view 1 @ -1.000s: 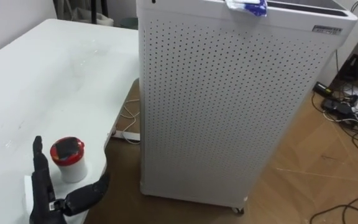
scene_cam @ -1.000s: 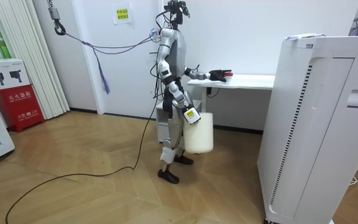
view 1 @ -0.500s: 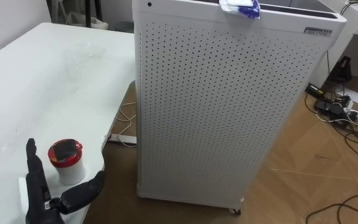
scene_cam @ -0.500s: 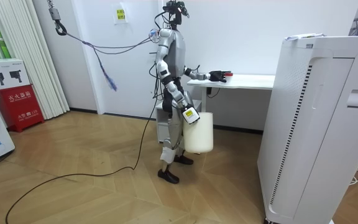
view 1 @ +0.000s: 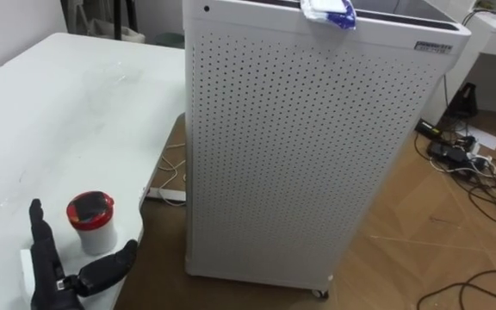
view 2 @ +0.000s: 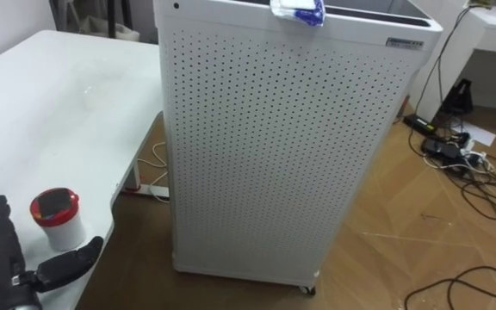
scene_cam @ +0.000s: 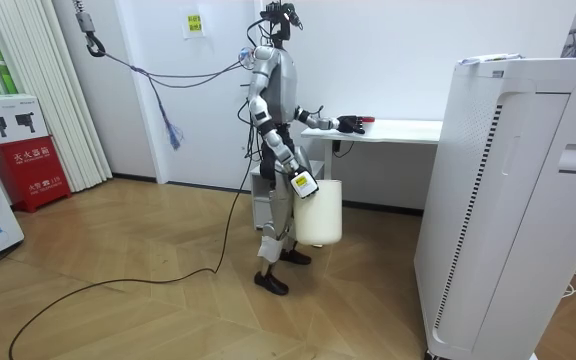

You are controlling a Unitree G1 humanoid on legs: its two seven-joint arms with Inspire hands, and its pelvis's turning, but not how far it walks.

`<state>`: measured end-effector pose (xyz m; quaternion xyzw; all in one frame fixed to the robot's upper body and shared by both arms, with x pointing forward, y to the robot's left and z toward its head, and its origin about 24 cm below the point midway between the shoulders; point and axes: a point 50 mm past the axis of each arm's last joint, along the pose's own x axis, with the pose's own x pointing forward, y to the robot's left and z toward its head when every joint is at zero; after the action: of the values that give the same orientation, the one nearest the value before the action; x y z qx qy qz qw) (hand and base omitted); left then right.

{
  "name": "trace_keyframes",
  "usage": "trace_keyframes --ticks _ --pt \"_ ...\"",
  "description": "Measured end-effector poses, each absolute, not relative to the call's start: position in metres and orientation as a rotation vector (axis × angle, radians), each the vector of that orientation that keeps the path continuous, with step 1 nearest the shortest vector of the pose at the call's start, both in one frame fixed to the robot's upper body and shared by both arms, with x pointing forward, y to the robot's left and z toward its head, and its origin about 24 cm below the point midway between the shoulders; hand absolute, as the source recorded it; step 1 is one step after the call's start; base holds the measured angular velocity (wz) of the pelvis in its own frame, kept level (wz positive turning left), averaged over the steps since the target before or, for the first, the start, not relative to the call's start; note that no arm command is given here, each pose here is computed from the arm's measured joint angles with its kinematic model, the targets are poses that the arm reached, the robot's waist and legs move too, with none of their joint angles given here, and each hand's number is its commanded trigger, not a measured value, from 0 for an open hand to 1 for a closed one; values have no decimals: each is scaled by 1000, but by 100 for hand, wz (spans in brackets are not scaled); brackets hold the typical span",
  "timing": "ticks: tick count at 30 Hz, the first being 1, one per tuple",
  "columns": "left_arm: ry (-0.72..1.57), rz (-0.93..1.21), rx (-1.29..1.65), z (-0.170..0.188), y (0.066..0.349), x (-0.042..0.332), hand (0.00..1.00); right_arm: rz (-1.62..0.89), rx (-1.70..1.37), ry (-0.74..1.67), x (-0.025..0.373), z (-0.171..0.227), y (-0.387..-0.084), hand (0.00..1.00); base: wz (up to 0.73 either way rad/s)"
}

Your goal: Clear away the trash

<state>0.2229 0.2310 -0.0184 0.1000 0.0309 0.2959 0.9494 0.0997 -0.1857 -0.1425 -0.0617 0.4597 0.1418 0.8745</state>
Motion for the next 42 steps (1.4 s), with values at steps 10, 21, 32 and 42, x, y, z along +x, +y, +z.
trace_keyframes --ticks 10,21,32,42 --pt "70 593 204 -18 233 228 0 285 -117 960 97 -141 -185 100 0" --pt "75 605 184 -16 240 239 0 284 -117 960 97 -141 -185 100 -1" --pt "79 631 167 -14 243 247 100 287 -120 965 97 -142 -185 100 0" --pt "78 743 137 -10 266 243 100 287 -121 967 97 -142 -185 100 0"
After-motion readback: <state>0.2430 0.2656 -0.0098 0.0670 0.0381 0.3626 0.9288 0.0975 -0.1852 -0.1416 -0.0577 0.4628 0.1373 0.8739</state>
